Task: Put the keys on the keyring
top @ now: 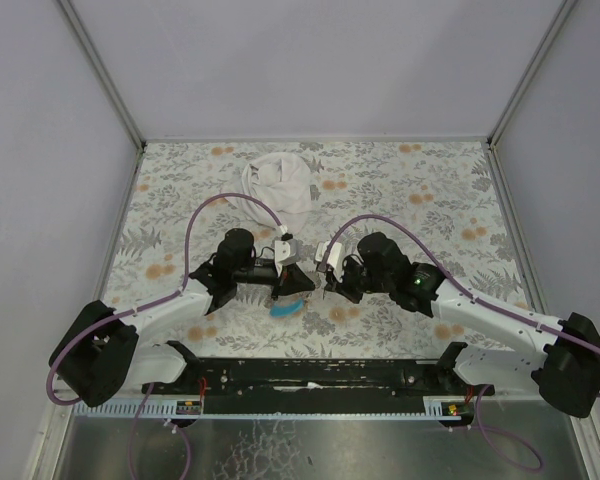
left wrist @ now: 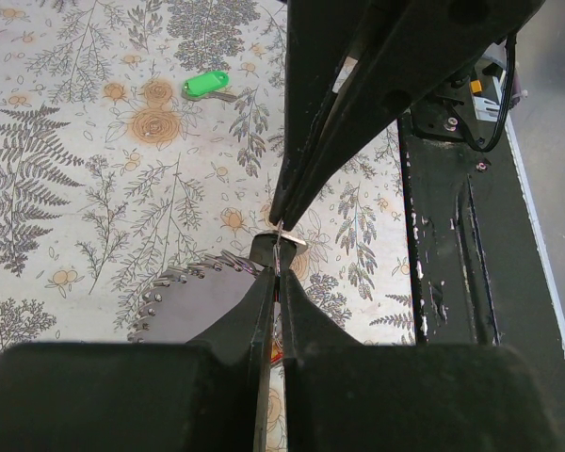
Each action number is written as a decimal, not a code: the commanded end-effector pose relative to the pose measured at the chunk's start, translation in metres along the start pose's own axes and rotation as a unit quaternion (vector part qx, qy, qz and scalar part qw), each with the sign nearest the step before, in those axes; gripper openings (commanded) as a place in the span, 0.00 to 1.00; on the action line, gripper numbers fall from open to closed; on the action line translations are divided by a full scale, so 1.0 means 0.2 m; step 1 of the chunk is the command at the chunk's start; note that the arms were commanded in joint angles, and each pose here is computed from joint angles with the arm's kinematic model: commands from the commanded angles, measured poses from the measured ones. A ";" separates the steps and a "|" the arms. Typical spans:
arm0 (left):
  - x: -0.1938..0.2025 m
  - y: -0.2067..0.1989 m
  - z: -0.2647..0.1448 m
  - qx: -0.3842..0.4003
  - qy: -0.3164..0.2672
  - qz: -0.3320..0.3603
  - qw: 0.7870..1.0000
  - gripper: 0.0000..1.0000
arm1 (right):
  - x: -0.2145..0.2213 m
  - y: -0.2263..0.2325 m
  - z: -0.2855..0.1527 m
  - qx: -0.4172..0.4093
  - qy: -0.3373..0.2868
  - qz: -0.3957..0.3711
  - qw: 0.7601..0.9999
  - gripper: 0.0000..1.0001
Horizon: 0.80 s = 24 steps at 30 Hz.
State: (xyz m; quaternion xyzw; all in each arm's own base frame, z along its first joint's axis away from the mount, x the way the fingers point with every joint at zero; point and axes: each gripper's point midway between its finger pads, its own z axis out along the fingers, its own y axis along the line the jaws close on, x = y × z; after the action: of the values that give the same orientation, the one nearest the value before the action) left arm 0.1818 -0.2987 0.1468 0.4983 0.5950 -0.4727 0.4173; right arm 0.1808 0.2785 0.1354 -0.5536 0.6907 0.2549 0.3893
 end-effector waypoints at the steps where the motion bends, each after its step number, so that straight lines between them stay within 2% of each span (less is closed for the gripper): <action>1: -0.11 0.01 0.01 0.003 -0.028 0.042 0.999 0.00 | -0.13 0.00 -0.04 -0.006 -0.032 -0.014 0.999 0.00; 24: -0.11 -0.01 0.01 0.015 -0.029 0.041 0.999 0.00 | -0.18 -0.02 -0.02 -0.005 -0.049 -0.017 0.999 0.00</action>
State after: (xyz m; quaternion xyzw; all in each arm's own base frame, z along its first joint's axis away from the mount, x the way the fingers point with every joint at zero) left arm 0.1811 -0.2988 0.1469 0.4991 0.5940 -0.4740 0.4164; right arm 0.1784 0.2806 0.1373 -0.5560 0.6865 0.2628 0.3879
